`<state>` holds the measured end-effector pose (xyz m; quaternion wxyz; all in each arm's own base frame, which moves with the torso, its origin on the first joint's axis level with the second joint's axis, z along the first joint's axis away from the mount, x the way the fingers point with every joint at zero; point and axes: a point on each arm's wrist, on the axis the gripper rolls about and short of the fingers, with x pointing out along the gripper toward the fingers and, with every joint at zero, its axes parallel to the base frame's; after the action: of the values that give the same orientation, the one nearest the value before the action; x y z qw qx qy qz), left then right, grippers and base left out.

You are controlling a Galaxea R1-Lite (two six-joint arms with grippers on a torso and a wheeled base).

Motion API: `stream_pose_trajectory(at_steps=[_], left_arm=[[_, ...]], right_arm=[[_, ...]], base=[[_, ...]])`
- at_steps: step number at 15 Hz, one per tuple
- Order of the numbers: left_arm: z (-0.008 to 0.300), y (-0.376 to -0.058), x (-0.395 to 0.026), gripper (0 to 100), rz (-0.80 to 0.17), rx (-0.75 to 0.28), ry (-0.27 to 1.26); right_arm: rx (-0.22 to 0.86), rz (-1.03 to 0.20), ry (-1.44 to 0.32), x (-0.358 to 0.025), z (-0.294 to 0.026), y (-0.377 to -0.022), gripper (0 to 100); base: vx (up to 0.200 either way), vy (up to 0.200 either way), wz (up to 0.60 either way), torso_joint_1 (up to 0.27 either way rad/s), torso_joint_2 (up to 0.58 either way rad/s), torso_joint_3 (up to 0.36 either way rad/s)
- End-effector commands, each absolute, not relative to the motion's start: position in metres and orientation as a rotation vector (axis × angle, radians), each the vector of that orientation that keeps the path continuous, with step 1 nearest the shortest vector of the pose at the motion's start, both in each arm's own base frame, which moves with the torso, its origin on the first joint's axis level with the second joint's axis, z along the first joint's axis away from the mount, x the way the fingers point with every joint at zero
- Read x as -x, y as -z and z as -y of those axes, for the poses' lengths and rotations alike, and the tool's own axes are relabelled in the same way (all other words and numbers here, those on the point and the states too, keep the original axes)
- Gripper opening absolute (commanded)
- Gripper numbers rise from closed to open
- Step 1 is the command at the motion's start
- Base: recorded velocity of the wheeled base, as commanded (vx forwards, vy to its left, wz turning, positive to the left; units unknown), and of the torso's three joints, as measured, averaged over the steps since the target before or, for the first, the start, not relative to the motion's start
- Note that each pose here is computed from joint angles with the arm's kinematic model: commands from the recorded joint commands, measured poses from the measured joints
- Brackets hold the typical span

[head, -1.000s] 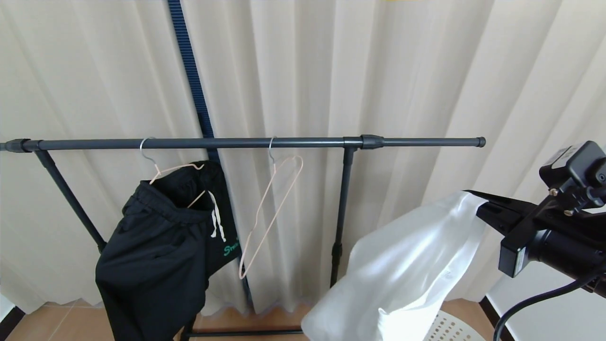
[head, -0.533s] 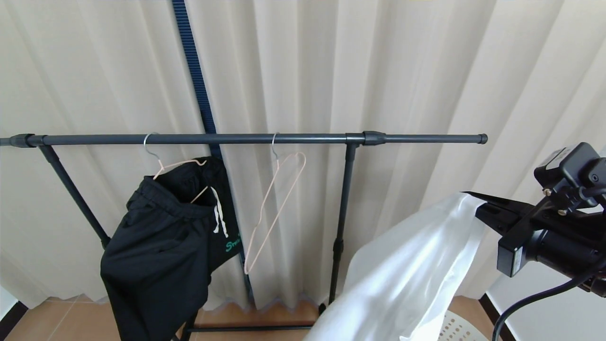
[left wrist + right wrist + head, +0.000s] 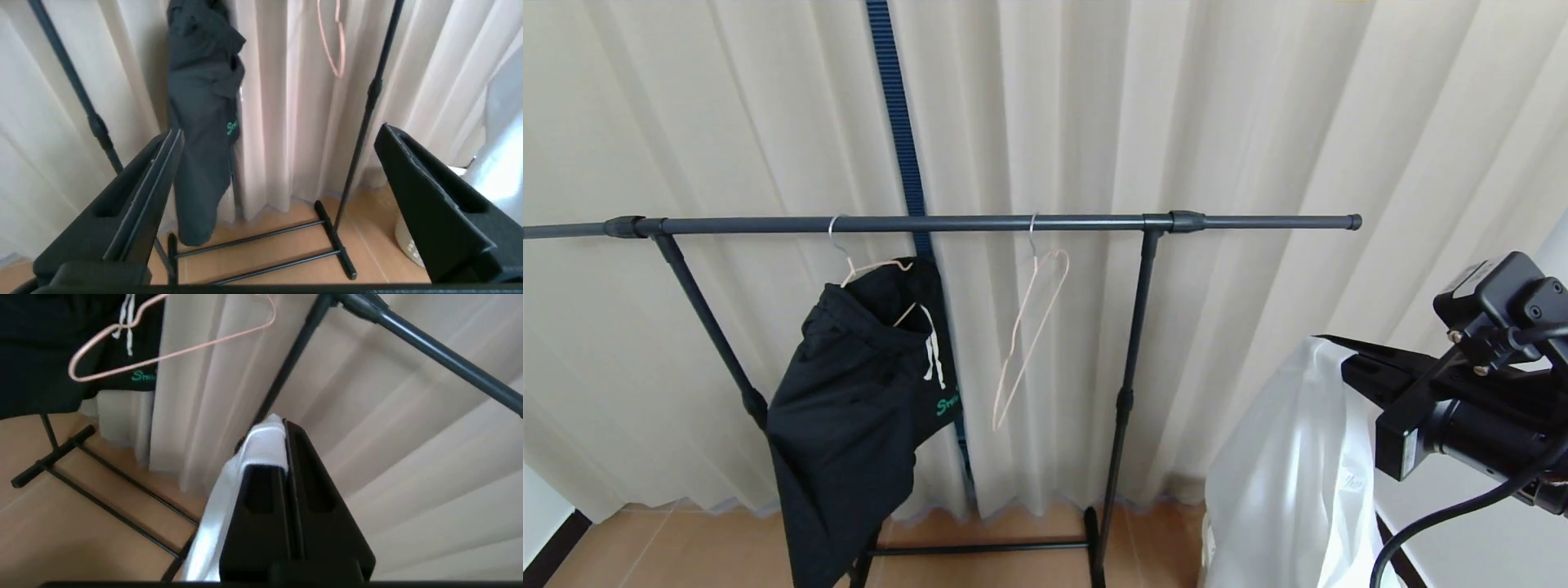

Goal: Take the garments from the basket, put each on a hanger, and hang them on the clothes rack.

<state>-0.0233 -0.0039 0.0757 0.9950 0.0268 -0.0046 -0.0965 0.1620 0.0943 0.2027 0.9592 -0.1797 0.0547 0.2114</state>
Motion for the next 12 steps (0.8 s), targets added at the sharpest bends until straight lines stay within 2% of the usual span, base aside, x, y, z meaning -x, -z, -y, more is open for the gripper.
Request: stream_pose_trajectory(at_steps=[1, 5, 8, 12], left_arm=[[0.004, -0.076, 0.023, 100, 0.008, -0.054, 0.195], [0.004, -0.076, 0.023, 100, 0.010, -0.054, 0.193], [0.004, -0.076, 0.023, 100, 0.010, -0.057, 0.196], [0.004, -0.076, 0.023, 100, 0.008, -0.064, 0.201]], right_arm=[[0.366, -0.112, -0.430, -0.162, -0.095, -0.202, 0], [0.365, -0.111, -0.430, -0.162, -0.095, -0.202, 0], [0.372, -0.116, -0.431, -0.163, -0.095, -0.201, 0], [0.475, -0.110, -0.499, -0.157, -0.105, -0.194, 0]], base=[[0.000, 0.200, 0.00, 0.017, 0.00, -0.002], [0.000, 0.200, 0.00, 0.002, 0.00, 0.002], [0.000, 0.000, 0.00, 0.000, 0.00, 0.000], [0.000, 0.000, 0.00, 0.000, 0.00, 0.000]])
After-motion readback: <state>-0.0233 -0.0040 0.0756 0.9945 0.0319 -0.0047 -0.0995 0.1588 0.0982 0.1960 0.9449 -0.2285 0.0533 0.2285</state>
